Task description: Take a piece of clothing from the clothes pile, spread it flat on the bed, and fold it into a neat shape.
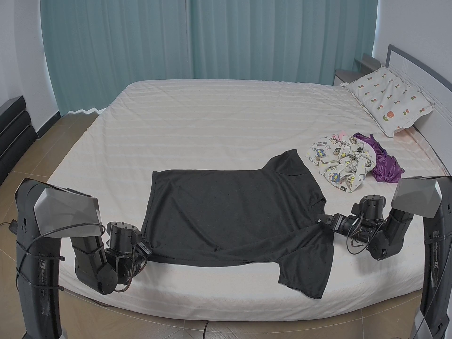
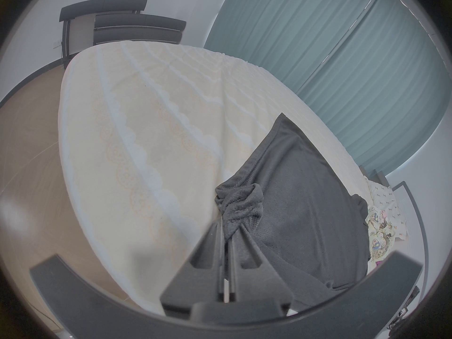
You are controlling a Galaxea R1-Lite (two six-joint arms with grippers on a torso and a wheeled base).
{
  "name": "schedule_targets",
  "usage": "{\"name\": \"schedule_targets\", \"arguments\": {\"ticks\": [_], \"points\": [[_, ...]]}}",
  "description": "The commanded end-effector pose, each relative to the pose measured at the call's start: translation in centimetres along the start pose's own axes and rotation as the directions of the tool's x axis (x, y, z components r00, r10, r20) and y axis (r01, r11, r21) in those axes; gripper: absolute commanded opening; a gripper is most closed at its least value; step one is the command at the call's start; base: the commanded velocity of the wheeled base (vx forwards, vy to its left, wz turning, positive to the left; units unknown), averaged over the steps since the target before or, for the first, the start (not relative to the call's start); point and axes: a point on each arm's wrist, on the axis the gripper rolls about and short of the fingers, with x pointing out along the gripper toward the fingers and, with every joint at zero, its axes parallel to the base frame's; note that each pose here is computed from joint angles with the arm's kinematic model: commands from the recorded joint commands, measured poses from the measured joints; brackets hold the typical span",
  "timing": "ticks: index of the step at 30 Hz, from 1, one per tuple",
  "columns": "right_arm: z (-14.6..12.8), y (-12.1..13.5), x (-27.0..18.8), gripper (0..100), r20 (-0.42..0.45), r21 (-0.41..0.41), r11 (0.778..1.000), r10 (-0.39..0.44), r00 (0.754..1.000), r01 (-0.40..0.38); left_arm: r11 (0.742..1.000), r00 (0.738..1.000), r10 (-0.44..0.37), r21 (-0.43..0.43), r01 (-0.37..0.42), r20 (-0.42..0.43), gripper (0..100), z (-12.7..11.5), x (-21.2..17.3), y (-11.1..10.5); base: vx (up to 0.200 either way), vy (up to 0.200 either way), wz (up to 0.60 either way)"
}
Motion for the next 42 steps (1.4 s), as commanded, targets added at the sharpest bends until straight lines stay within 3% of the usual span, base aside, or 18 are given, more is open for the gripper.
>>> {"name": "schedule_targets", "arguments": {"ticks": [1, 3, 4, 9, 12, 20, 26, 37, 42], "points": [[1.1, 0.1, -2.5, 100, 0.012, 0.053, 0.999, -0.015, 1.0, 0.014, 1.0, 1.0, 0.007, -0.002, -0.007, -0.009, 0, -0.2, 0.0, 0.3, 0.0, 0.0, 0.0], [1.0, 0.2, -2.8, 100, 0.009, 0.066, 0.998, -0.015, 1.0, 0.014, 1.0, 1.0, 0.005, -0.004, -0.005, -0.007, 0, -0.2, 0.0, 0.2, 0.0, 0.0, 0.0], [0.4, 1.0, -4.3, 100, -0.021, 0.131, 0.991, -0.011, 1.0, 0.014, 1.0, 1.0, 0.004, -0.013, -0.004, -0.01, 0, -0.2, 0.0, 0.2, 0.0, 0.0, 0.0], [-1.9, 2.5, -6.8, 100, -0.116, 0.199, 0.98, -0.004, 0.993, 0.028, 1.0, 1.0, -0.005, -0.016, 0.005, -0.023, 0, -0.2, -0.1, 0.3, 0.0, 0.0, 0.0], [-4.1, 2.7, -8.1, 100, -0.205, 0.189, 0.98, -0.022, 0.978, 0.061, 1.0, 1.0, -0.004, -0.015, 0.003, -0.024, 0, -0.2, -0.1, 0.3, 0.0, 0.0, 0.0], [-7.6, 3.2, -10.0, 100, -0.327, 0.151, 0.985, -0.032, 0.945, 0.086, 1.0, 0.999, -0.006, -0.014, 0.005, -0.034, 0, -0.3, -0.2, 0.4, 0.0, 0.0, 0.0], [-9.0, 3.3, -9.9, 100, -0.311, 0.121, 0.989, -0.049, 0.949, 0.09, 1.0, 0.999, -0.004, -0.013, 0.004, -0.035, 0, -0.3, -0.1, 0.5, 0.0, 0.0, 0.0], [-11.9, 4.8, -11.4, 100, -0.374, 0.042, 0.996, -0.061, 0.926, 0.082, 1.0, 0.999, -0.008, -0.013, 0.007, -0.04, 0, -0.3, -0.2, 0.5, 0.0, 0.0, 0.0], [-12.6, 4.7, -11.2, 100, -0.352, 0.025, 0.996, -0.071, 0.933, 0.085, 1.0, 0.999, -0.006, -0.015, 0.006, -0.039, 0, -0.2, -0.1, 0.5, 0.0, 0.0, 0.0]]}}
